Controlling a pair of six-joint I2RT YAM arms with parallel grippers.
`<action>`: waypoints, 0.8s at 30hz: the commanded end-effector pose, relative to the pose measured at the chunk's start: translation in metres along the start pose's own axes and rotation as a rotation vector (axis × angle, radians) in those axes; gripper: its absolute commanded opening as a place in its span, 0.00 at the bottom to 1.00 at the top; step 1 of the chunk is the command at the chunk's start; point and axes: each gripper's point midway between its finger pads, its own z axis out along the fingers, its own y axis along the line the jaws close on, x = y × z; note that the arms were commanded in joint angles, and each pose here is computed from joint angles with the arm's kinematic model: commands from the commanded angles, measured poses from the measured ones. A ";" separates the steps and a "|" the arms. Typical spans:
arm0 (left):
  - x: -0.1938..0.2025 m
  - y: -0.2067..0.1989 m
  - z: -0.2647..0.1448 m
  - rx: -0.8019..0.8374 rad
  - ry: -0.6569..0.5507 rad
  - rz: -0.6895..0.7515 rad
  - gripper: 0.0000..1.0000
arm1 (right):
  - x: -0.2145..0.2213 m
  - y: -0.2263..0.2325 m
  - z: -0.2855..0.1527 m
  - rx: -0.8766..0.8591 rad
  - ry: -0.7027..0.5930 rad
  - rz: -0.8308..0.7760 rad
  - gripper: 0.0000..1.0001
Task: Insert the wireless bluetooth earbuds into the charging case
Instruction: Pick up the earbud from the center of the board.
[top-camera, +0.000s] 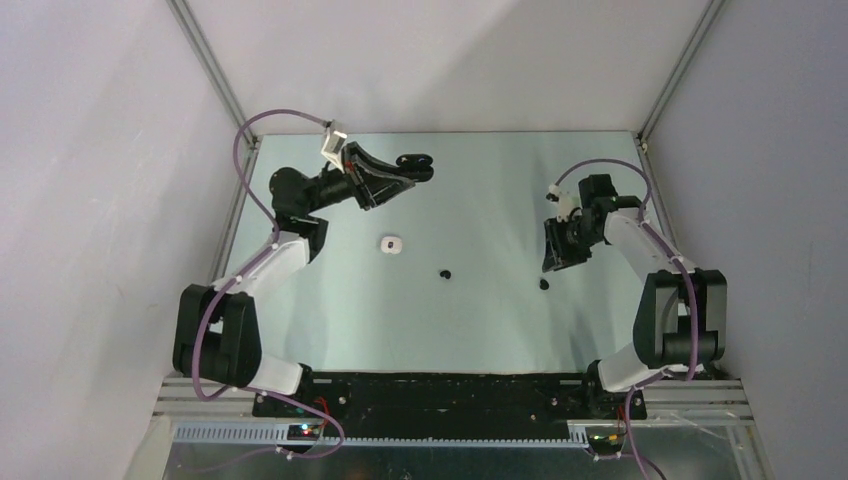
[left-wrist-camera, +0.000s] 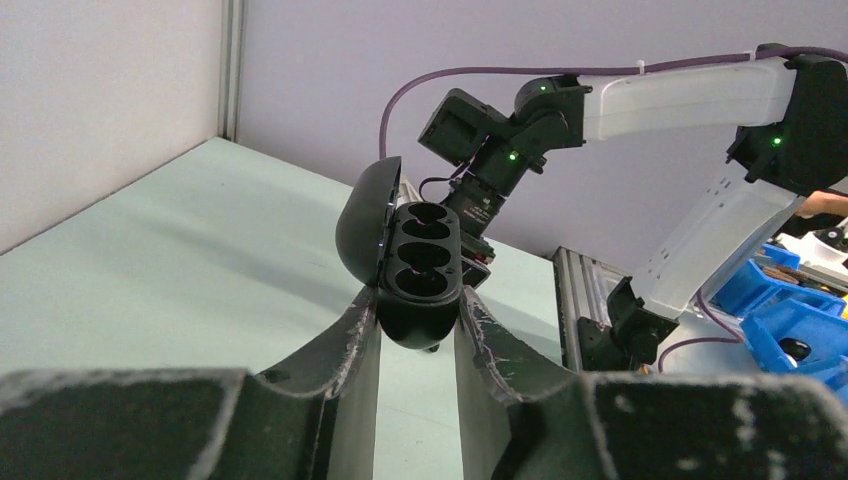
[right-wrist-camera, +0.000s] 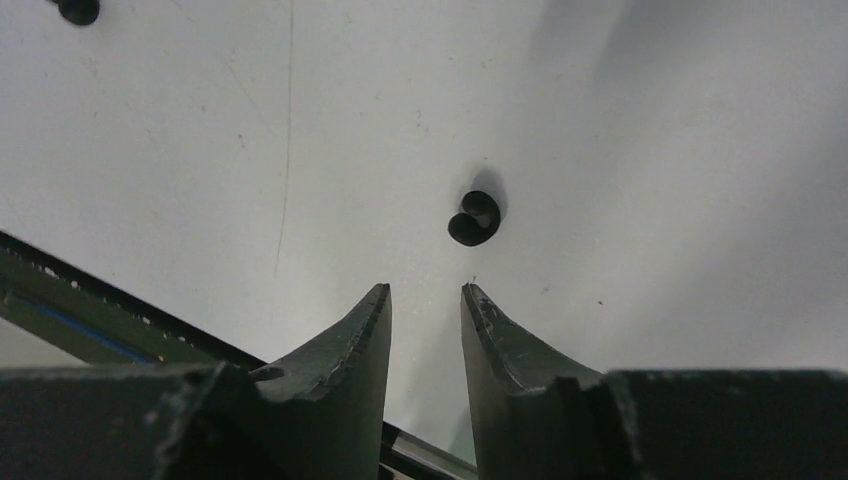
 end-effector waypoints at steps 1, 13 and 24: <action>-0.011 -0.005 -0.006 -0.009 -0.016 0.062 0.00 | -0.012 0.025 -0.001 -0.129 -0.034 -0.176 0.37; -0.008 0.005 -0.019 -0.061 -0.008 0.037 0.00 | -0.085 0.117 0.037 -0.280 -0.203 -0.672 0.41; -0.006 0.007 -0.030 -0.104 -0.005 0.013 0.00 | -0.108 0.172 0.090 -0.372 -0.169 -0.724 0.42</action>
